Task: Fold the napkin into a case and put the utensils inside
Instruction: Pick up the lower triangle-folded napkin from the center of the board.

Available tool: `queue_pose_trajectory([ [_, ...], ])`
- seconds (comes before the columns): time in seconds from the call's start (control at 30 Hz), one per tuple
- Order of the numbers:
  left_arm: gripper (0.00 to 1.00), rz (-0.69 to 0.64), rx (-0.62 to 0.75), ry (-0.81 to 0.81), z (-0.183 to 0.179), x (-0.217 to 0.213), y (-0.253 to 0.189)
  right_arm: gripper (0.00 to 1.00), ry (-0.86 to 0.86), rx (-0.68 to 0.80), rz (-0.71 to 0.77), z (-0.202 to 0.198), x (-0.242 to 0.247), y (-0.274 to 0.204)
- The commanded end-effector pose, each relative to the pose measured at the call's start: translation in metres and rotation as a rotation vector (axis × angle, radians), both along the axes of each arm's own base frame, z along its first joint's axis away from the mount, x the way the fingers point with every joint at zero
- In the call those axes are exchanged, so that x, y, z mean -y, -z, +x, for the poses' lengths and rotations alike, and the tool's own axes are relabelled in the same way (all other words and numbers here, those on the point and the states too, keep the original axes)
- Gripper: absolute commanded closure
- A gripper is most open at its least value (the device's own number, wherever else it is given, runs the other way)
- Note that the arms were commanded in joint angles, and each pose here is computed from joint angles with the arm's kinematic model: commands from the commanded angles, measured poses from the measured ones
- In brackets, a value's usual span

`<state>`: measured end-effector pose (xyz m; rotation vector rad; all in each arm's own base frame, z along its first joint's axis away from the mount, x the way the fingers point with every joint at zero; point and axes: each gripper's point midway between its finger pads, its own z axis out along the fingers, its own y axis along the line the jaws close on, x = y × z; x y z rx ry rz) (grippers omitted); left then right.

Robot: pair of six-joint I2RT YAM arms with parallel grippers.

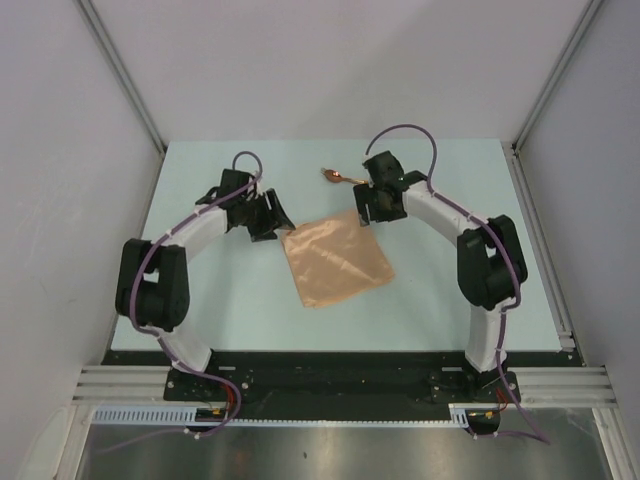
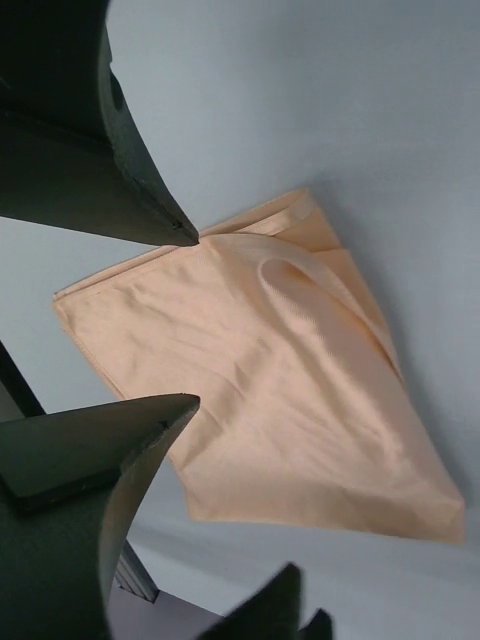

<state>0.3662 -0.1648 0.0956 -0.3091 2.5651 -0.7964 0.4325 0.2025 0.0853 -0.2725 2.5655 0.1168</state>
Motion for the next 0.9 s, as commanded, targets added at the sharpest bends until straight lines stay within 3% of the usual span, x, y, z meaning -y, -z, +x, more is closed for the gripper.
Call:
queue_pose_trajectory([
  [0.0, 0.34, 0.034, -0.050, 0.029, 0.017, -0.004, 0.014, 0.22, -0.167, 0.062, 0.095, -0.052, -0.058, -0.037],
  [0.17, 0.39, 0.091, -0.051, 0.025, 0.035, -0.012, 0.024, 0.20, -0.293, 0.052, 0.064, -0.104, -0.106, -0.031],
  [0.4, 0.41, 0.157, -0.085, 0.009, 0.036, -0.021, 0.045, 0.21, -0.391, 0.014, 0.104, -0.145, -0.143, -0.014],
  [0.87, 0.46, 0.106, -0.078, -0.005, 0.047, -0.012, 0.051, 0.30, -0.458, -0.031, 0.103, -0.176, -0.174, 0.007],
])
